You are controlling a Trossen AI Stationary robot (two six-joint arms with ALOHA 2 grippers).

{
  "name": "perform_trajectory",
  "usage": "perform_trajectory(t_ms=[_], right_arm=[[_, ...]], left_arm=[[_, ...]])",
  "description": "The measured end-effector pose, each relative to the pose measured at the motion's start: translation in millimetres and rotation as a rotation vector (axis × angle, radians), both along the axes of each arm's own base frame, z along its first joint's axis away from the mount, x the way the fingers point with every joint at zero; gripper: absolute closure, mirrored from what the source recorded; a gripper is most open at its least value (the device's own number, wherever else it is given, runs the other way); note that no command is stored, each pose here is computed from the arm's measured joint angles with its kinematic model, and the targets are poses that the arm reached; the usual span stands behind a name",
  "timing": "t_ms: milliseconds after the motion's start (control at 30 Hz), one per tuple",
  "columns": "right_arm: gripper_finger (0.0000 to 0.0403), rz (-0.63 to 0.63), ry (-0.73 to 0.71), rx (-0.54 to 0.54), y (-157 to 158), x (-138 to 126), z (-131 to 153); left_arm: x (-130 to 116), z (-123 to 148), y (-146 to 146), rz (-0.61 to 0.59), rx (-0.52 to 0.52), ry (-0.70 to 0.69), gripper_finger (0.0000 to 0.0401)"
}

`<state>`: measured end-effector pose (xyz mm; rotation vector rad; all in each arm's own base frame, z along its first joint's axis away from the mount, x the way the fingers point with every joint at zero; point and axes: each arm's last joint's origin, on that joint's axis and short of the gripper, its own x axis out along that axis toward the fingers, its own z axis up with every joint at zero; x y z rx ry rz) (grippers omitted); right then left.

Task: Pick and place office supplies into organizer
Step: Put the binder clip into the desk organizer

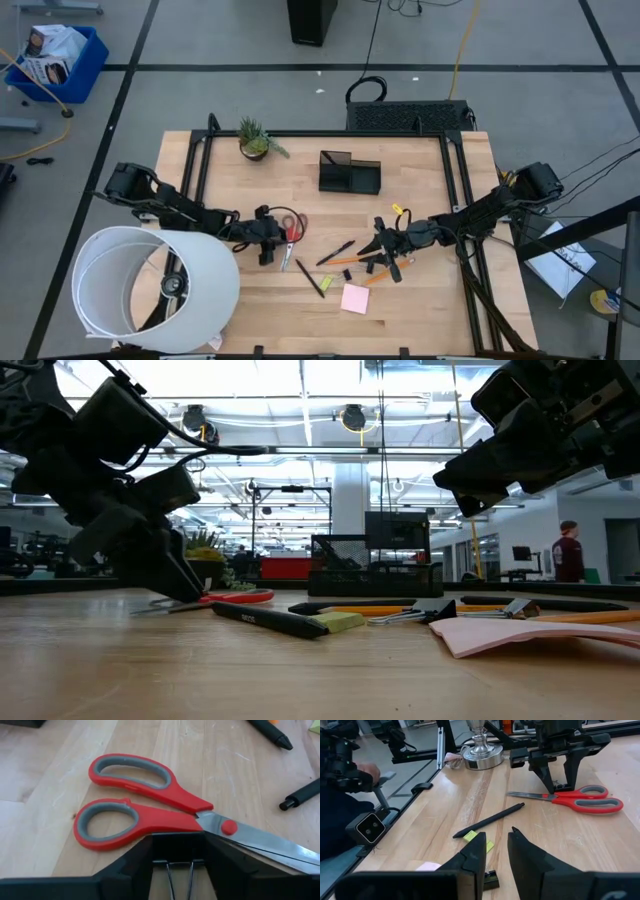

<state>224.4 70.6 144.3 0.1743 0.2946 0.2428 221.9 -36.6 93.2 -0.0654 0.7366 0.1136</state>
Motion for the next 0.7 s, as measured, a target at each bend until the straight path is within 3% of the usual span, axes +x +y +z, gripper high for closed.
perform_trajectory(t_ms=[200, 433, 700], right_arm=[[0.033, 0.0, 0.0, 0.0, 0.0, 0.0, 0.0], [0.033, -0.05, -0.001, -0.014, -1.5, 0.2, -0.4], [0.033, -0.047, 0.0, -0.014, -1.4, 0.2, -0.5]], left_arm=[[-0.1, -0.1, 0.0, -0.001, 0.001, 0.0, 0.0254], [-0.2, 0.5, 0.2, -0.003, 0.0, -0.002, 0.0207], [0.9, 1.8, -0.1, -0.02, 0.015, -0.02, 0.0257]])
